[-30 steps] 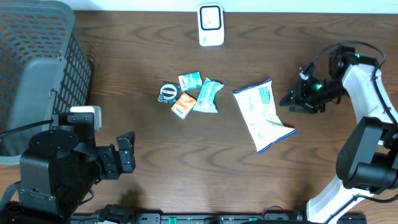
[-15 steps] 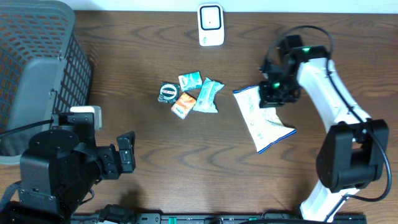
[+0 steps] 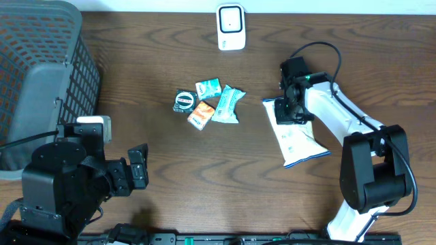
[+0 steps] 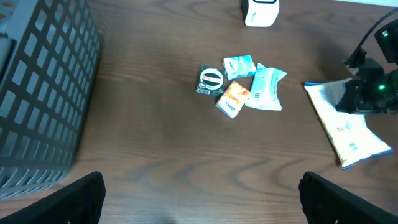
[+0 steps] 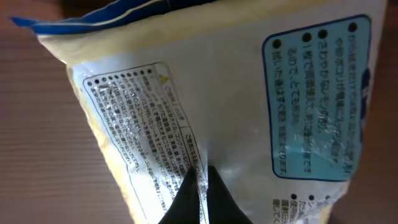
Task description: Scan the item barcode
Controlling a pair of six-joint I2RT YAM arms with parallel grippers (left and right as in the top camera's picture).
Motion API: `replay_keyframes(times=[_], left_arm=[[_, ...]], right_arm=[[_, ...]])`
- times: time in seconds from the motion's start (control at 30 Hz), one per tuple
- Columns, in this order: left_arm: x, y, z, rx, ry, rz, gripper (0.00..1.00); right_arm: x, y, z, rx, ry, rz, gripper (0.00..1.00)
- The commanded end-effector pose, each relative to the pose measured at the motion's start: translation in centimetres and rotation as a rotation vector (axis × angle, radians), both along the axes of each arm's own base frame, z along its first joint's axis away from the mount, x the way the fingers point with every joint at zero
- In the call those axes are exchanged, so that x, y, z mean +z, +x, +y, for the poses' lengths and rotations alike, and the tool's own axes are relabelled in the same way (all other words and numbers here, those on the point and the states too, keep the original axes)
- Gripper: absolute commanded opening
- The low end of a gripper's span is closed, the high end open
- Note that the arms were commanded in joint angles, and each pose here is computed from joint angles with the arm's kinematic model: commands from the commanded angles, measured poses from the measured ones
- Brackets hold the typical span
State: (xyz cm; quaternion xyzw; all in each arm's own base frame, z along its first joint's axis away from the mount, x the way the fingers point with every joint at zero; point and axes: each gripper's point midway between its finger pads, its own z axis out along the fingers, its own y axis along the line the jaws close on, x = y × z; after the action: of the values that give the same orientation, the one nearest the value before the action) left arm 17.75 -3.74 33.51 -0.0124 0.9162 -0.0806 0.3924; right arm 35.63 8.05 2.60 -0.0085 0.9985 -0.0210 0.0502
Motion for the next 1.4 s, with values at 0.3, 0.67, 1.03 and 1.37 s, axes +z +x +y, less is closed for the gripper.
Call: replay_keyframes(times=[0.3,0.67,1.03,1.37], left_arm=[[0.2,0.1,0.1,0.013,-0.009,-0.003,0.98],[0.2,0.1,0.1,0.013,-0.009,-0.003,0.98],[0.2,0.1,0.1,0.014,-0.009,-0.003,0.97],[0.2,0.1,0.1,0.014,-0.009,-0.003,0.98]], right_arm=[[6.9,-3.9,-3.3,-0.03,-0.183,0.202,0.09],[1.7,-10.1,-2.6,-0.036,-0.105,0.418,0.08],[-1.5,-7.3,1.3,-0.055,0.115,0.275,0.07],[6.1,1.5,3.6,0.006,0.236,0.017,0.05]])
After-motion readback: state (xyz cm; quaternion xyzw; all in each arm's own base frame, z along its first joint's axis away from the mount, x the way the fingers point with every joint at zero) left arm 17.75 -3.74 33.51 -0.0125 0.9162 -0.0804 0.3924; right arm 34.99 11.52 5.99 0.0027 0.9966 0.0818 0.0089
